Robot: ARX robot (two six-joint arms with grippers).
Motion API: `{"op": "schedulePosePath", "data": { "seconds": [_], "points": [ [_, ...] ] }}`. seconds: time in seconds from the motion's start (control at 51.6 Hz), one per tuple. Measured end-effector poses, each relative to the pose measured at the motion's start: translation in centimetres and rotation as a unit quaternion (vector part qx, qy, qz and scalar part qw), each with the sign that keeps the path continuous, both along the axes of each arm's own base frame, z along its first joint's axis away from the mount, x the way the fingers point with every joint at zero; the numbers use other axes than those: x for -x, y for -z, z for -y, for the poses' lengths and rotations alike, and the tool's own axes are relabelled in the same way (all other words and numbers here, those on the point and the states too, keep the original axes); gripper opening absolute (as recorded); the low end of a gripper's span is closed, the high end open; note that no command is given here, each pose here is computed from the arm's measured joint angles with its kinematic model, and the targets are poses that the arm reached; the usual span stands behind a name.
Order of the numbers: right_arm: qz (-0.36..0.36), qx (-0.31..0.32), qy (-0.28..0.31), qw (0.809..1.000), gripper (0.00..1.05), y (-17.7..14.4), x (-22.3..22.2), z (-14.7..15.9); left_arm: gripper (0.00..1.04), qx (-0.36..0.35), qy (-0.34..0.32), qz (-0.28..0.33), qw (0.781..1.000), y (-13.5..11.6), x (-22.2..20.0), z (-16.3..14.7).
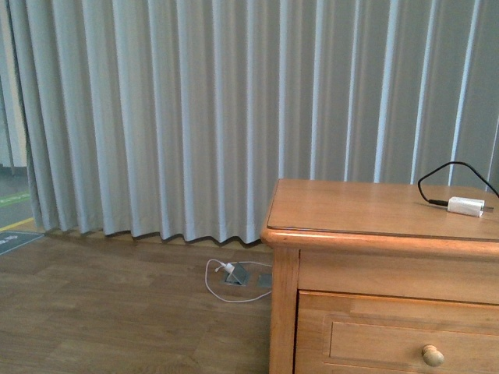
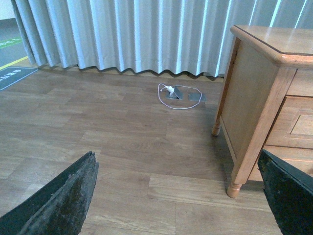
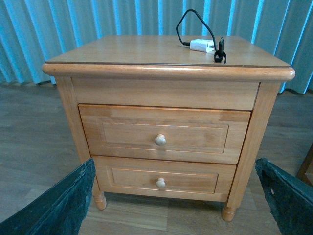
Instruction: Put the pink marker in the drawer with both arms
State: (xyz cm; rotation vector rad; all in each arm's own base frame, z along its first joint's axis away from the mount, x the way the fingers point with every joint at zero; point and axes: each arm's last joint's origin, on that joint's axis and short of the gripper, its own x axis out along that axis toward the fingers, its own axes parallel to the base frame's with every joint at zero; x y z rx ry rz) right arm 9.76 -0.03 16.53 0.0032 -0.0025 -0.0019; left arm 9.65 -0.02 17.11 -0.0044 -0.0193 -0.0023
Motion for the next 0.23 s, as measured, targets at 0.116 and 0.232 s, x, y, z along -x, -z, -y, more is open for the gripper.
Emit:
{"op": "schedulePosePath", "data": {
  "seconds": [0.116, 0.232],
  "points": [
    [0.0, 0.0, 0.0, 1.0, 0.96, 0.0, 0.0, 0.0, 0.99, 0.0, 0.0, 0.0, 1.0, 0.0, 0.0, 0.0],
    [0.0, 0.0, 0.0, 1.0, 0.96, 0.0, 0.0, 0.0, 0.99, 0.0, 0.0, 0.0, 1.0, 0.0, 0.0, 0.0]
  ]
}}
